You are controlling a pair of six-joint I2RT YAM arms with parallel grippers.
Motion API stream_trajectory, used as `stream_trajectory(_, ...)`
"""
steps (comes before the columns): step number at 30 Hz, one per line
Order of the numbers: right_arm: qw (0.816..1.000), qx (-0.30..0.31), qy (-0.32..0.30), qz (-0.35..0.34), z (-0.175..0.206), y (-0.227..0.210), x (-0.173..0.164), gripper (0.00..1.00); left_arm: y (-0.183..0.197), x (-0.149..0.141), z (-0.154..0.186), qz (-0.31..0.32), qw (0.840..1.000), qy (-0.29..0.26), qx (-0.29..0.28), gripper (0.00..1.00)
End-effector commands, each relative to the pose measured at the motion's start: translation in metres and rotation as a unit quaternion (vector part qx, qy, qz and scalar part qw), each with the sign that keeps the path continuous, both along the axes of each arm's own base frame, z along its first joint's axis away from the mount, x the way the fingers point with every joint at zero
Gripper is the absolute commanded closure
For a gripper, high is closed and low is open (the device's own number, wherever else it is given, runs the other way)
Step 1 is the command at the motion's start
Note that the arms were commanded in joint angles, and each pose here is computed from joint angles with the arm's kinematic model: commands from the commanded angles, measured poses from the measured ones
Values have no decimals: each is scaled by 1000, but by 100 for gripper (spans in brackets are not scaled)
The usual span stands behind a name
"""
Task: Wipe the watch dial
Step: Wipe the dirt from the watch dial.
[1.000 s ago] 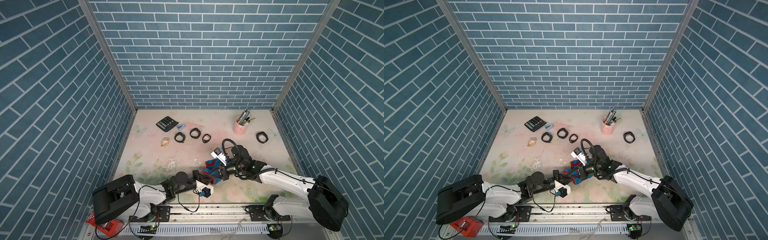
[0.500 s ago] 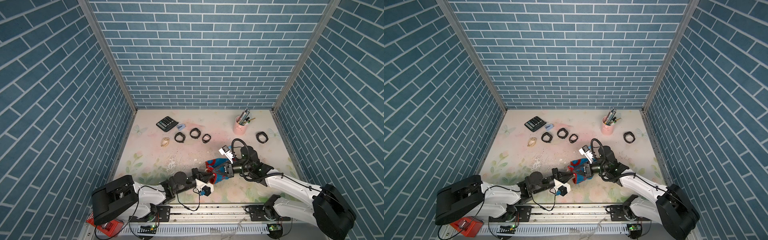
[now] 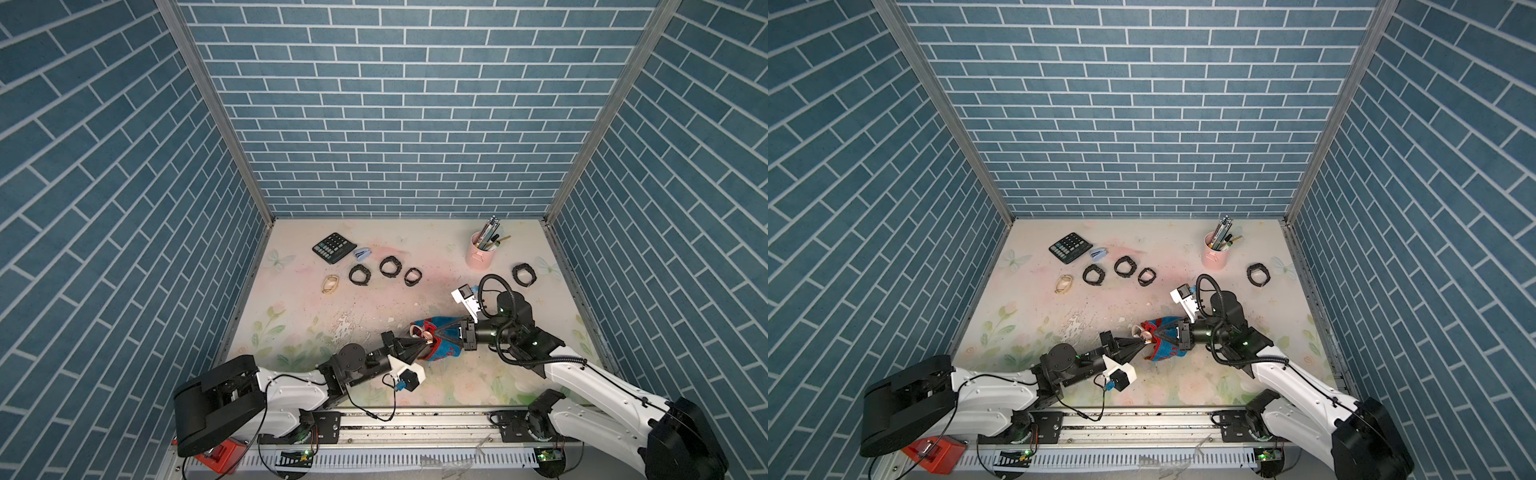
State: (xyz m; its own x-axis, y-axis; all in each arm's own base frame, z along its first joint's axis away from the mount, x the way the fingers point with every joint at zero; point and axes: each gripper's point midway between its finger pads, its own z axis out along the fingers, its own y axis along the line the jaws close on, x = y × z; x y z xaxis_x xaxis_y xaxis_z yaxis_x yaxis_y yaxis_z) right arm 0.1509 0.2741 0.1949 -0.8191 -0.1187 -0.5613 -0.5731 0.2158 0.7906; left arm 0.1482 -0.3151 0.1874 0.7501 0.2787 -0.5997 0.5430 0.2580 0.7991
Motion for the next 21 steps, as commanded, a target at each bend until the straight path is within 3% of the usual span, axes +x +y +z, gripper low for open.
stream_trajectory(1, 1000, 10, -24, 2, 17, 0, 1, 100, -1, -2, 16, -5, 1000, -13, -22, 100)
stream_trajectory(12, 995, 35, -87, 20, 59, 8, 7, 100, -8, -3, 11, -15, 1000, -15, -11, 100)
stream_trajectory(21, 995, -15, -79, 55, 31, 23, -6, 100, -9, 0, 17, -10, 1000, -14, -25, 100)
